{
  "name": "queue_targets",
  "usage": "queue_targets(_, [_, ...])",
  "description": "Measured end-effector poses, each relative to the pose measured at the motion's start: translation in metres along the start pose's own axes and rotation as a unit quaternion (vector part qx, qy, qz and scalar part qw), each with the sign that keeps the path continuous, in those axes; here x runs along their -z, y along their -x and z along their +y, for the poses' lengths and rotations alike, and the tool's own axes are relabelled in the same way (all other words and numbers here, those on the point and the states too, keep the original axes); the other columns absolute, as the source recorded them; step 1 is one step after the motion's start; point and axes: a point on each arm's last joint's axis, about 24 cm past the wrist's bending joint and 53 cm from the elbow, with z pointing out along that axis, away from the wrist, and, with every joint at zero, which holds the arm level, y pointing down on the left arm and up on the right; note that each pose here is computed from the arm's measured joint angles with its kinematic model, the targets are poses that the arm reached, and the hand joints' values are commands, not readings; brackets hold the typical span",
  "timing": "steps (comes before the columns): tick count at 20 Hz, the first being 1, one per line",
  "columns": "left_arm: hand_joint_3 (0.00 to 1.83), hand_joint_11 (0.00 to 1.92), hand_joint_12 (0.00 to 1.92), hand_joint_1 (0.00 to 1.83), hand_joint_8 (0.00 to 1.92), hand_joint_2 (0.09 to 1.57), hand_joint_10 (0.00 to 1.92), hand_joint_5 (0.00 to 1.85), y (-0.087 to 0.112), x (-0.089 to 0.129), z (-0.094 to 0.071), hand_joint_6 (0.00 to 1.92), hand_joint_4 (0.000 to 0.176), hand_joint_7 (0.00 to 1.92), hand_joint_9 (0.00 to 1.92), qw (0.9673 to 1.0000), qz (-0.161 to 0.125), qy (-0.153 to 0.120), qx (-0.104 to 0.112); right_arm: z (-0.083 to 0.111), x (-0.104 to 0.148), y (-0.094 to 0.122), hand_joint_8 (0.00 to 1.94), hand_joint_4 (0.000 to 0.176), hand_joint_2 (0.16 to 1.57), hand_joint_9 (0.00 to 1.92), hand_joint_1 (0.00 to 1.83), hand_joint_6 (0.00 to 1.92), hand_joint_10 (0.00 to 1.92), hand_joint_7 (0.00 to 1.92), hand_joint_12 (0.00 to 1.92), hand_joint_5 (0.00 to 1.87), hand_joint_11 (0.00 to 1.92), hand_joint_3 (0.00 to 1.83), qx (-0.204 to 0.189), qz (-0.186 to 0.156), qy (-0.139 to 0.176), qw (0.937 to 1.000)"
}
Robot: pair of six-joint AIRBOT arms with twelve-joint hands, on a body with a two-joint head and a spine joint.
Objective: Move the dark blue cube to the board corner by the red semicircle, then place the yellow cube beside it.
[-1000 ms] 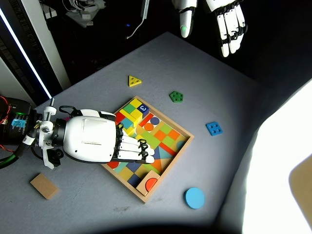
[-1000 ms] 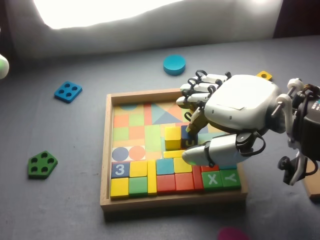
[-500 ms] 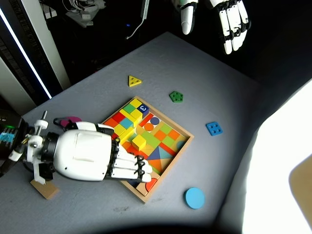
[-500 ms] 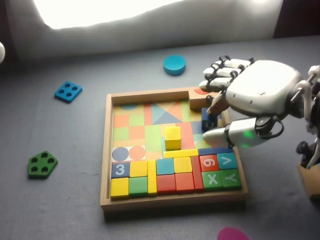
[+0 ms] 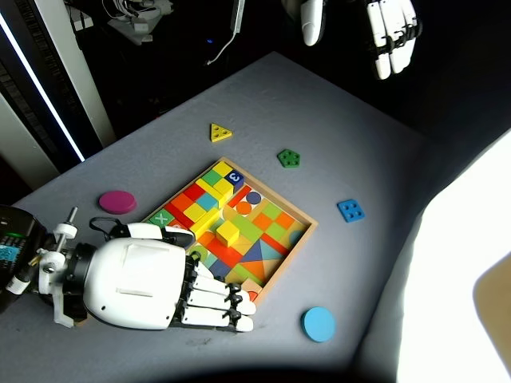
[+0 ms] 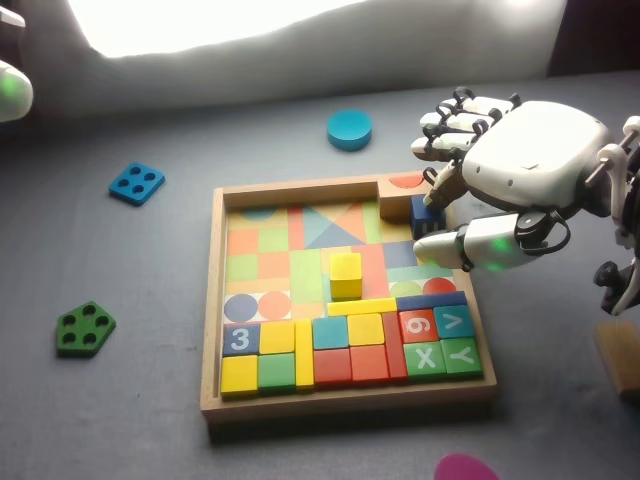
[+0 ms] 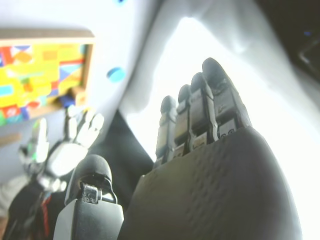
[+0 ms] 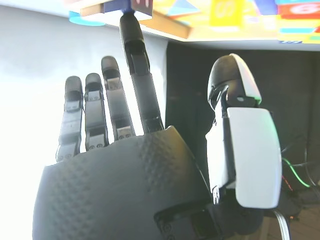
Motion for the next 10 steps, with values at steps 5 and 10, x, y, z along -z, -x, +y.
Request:
queue_targets(5, [0.0,0.0,0.59,0.0,0.0,1.21,0.0,0.14,-0.011,0.004,-0.026,0.0,0.019,0.14,0.15,0.9991,0.017,-0.039,0.0,-0.002,-0.002,0.005,0.0,0.0,1.17,0.09,0.0,0.0,0.01,0.26,0.29,0.82,0.0,0.0,-0.004,-0.003,-0.002,1.0])
queue_targets(10, [0.0,0.0,0.59,0.0,0.0,1.21,0.0,0.14,-0.014,0.003,-0.027,0.0,0.015,0.14,0.14,0.9991,0.017,-0.039,-0.009,0.003,0.002,0.03,0.0,0.0,1.17,0.09,0.0,0.0,0.0,0.24,0.23,0.81,0.0,0.0,-0.006,-0.026,0.002,0.9997])
